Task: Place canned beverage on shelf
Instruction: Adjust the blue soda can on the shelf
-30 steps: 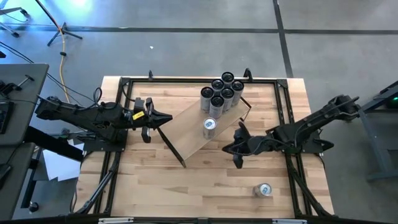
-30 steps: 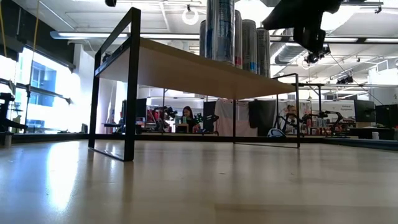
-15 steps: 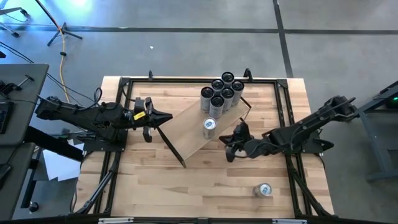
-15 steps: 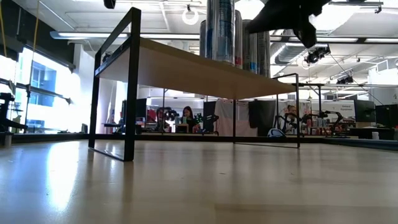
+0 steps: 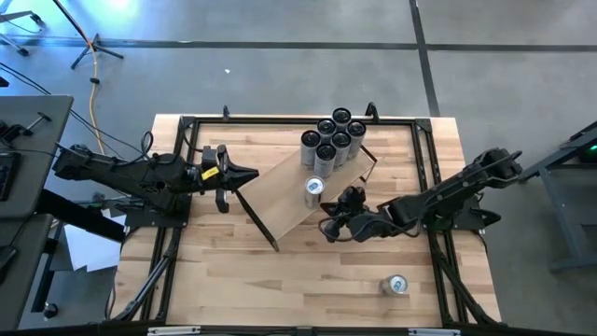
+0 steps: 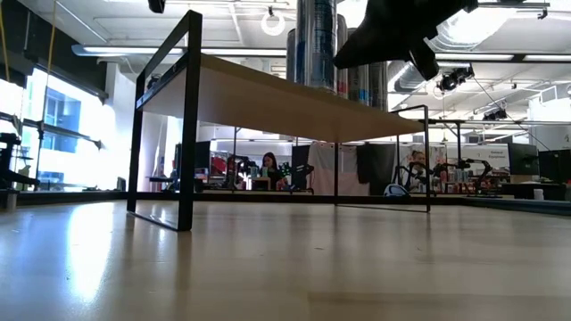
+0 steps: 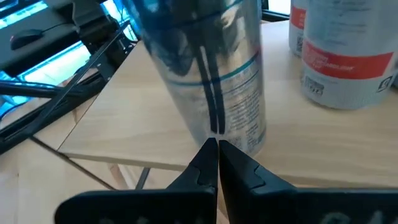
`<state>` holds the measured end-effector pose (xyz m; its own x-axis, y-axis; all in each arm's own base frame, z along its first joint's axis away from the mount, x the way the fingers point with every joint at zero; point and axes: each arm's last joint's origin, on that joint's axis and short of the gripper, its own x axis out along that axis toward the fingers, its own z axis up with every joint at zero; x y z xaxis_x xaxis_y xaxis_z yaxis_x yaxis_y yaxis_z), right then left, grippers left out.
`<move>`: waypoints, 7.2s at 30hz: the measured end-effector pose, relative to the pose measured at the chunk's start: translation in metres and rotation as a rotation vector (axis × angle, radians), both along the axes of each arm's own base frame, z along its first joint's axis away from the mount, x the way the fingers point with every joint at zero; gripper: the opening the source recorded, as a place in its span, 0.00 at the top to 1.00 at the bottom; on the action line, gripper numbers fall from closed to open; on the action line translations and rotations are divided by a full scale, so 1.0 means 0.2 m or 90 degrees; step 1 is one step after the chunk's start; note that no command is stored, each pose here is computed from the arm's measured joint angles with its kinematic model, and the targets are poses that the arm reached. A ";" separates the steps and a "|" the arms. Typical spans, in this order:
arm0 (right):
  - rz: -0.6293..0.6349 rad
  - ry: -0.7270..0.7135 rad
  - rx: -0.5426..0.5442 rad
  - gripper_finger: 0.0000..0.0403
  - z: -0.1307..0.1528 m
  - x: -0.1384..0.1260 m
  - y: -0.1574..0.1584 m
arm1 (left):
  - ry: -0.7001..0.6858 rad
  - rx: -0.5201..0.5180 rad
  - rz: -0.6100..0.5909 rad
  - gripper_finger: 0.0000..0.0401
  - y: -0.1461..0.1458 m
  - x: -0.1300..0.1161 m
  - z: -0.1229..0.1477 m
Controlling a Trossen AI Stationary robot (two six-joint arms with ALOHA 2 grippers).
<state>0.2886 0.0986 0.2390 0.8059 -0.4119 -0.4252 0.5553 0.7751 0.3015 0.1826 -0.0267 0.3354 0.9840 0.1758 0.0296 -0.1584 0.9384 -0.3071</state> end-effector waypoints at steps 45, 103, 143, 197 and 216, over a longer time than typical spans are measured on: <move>0.020 -0.082 -0.019 1.00 0.09 0.10 -0.16 | 0.008 0.014 0.051 1.00 0.01 0.00 0.00; -0.195 0.054 -0.099 1.00 0.17 0.23 0.23 | 0.042 0.035 0.067 1.00 0.01 0.00 -0.03; -0.245 0.051 -0.198 1.00 0.07 0.44 0.08 | 0.043 0.039 0.082 1.00 0.02 0.00 -0.03; -0.182 0.095 -0.220 1.00 0.10 0.54 -0.06 | 0.042 0.033 0.082 1.00 0.02 0.00 -0.03; -0.247 0.105 -0.260 1.00 0.09 0.49 -0.05 | 0.042 0.033 0.082 1.00 0.02 0.00 -0.03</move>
<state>0.3874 0.0882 0.2563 0.5001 -0.8207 -0.2763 0.8359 0.5408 -0.0934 0.1818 -0.0231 0.3300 0.9535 0.3006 -0.0225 -0.2968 0.9233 -0.2437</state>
